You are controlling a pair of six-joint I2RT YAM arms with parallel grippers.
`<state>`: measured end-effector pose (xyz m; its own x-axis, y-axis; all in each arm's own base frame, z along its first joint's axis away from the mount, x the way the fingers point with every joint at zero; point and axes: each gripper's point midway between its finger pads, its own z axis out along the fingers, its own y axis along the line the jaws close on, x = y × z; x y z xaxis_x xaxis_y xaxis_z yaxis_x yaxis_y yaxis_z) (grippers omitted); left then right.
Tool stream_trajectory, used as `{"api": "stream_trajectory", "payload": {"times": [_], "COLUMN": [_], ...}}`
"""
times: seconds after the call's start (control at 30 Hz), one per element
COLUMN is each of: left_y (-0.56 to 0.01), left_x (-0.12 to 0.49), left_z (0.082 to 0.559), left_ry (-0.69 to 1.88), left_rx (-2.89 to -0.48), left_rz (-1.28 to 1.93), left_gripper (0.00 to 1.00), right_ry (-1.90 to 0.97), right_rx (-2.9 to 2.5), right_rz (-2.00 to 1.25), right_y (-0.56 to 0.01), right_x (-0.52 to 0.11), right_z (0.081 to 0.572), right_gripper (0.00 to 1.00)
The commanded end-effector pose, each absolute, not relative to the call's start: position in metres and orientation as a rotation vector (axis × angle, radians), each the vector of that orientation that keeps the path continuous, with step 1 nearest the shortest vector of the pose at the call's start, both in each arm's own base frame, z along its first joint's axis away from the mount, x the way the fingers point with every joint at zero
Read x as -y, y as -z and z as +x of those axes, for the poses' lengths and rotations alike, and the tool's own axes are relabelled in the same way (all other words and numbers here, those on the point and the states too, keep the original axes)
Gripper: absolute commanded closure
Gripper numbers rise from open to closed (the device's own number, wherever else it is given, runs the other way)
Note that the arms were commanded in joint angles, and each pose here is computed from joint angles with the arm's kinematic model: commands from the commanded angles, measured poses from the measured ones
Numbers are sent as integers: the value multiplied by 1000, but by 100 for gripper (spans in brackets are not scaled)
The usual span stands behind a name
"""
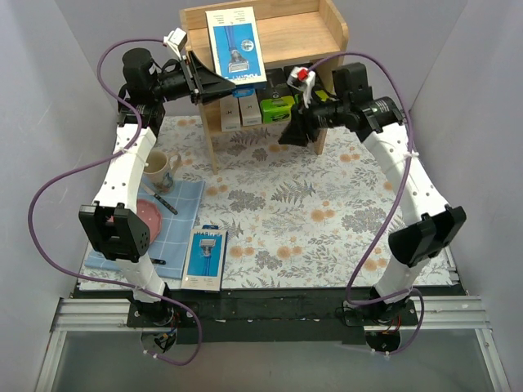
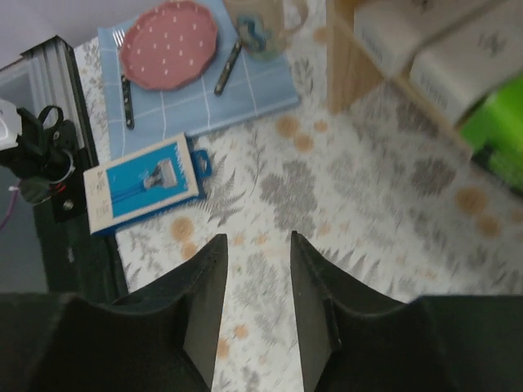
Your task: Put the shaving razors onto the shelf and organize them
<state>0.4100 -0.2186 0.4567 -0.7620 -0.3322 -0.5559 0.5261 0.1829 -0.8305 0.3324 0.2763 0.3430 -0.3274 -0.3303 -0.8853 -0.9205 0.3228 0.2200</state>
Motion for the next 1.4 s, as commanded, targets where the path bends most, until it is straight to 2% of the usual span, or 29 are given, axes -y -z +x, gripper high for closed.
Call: {"api": "stream_trajectory", "payload": {"times": [0.0,0.2,0.33,0.47,0.67,0.7,0.77,0.93,1.1,1.37], "left_y": [-471,-464,-463,-459,-458,-457,-457,-463,-464,-459], "left_x": [213,212,210,206,205,205,204,202,197,171], "left_z": [403,403,402,405,409,409,409,409,410,403], "left_ry": [1608,1607,1596,1592,1578,1578,1575,1549,1528,1473], "left_rx": [-1773,-1804,-1806,-1816,-1813,-1815,-1813,-1780,-1776,-1785], "left_rz": [176,144,143,125,120,116,113,154,138,99], "left_gripper": [71,71,59,53,50,49,47,38,36,34], "right_ry": [-916,-900,-903,-886,-770,-763,-733,-670,-632,-642], "right_rx": [-1642,-1482,-1467,-1450,-1427,-1443,-1358,-1321,-1267,-1276], "right_rz": [-1152,-1143,-1142,-1119,-1032,-1027,-985,-916,-888,-884], "right_y": [-394,-432,-431,-438,-448,-439,-462,-474,-490,-480], "right_x": [-310,-352,-370,-377,-373,-374,-370,-368,-371,-378], "right_z": [346,350,351,357,380,383,385,406,419,429], "right_gripper": [63,69,70,70,70,70,70,71,71,71]}}
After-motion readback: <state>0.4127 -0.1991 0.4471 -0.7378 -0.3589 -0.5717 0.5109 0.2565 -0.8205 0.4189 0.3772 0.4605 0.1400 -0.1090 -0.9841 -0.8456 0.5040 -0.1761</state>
